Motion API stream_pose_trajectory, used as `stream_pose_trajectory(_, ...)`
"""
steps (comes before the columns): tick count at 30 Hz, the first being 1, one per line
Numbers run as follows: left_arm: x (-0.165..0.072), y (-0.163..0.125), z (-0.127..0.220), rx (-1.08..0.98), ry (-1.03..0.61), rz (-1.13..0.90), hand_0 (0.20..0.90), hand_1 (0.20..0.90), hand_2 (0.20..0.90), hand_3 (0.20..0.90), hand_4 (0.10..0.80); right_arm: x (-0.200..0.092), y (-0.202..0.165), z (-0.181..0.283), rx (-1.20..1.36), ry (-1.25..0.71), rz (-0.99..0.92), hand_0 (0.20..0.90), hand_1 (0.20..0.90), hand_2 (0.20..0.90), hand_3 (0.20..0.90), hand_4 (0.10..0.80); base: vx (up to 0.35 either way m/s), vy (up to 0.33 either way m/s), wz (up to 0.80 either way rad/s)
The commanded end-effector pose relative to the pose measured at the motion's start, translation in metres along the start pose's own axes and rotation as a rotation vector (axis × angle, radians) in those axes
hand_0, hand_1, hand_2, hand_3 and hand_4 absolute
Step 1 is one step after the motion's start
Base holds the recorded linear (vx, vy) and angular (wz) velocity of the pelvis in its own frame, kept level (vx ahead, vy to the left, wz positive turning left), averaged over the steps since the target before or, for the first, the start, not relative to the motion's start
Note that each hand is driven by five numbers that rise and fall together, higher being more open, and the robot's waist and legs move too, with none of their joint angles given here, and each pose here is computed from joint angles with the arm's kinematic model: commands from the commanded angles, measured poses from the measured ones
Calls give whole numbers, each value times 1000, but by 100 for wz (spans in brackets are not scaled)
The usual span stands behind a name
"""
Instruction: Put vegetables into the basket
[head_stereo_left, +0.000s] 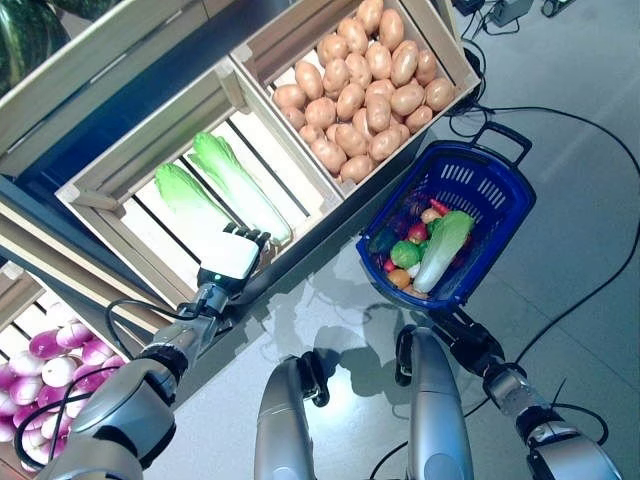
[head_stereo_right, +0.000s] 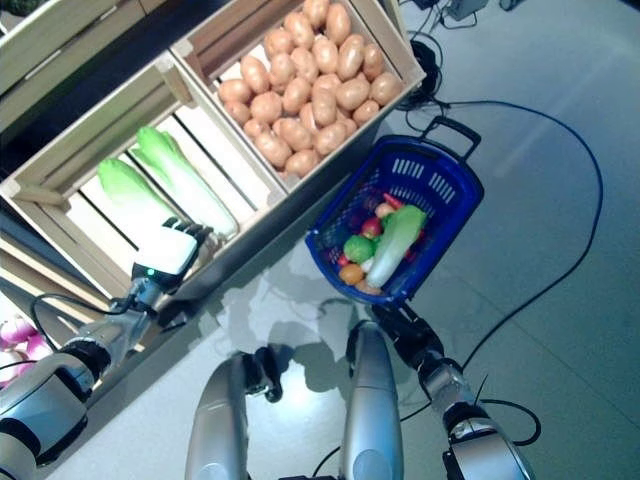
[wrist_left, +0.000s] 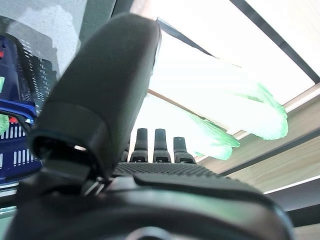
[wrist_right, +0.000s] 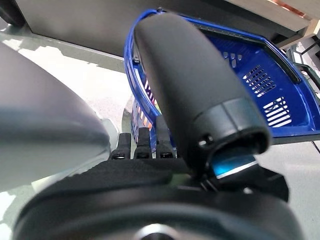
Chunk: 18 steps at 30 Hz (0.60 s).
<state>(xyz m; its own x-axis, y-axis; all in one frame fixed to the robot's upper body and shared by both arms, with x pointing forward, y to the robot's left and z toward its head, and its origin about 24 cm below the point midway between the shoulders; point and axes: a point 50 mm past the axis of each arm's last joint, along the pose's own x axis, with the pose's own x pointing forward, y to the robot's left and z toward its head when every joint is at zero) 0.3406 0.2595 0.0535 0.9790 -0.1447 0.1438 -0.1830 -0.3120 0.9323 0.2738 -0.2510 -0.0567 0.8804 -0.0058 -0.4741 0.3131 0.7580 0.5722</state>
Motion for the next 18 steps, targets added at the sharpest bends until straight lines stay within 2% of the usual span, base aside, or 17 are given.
stream_pose_trajectory(1,7,35,-61,124,168,109,900,900,900,900,800,0,4,8,39,-61,19,900,900,900,900,800,-41,-16,5)
stream_pose_trajectory(18,24,80,-108,309,250,27,900,900,900,900,800,-4,-6,39,62,-160,1,900,900,900,900,800,-12,1,1)
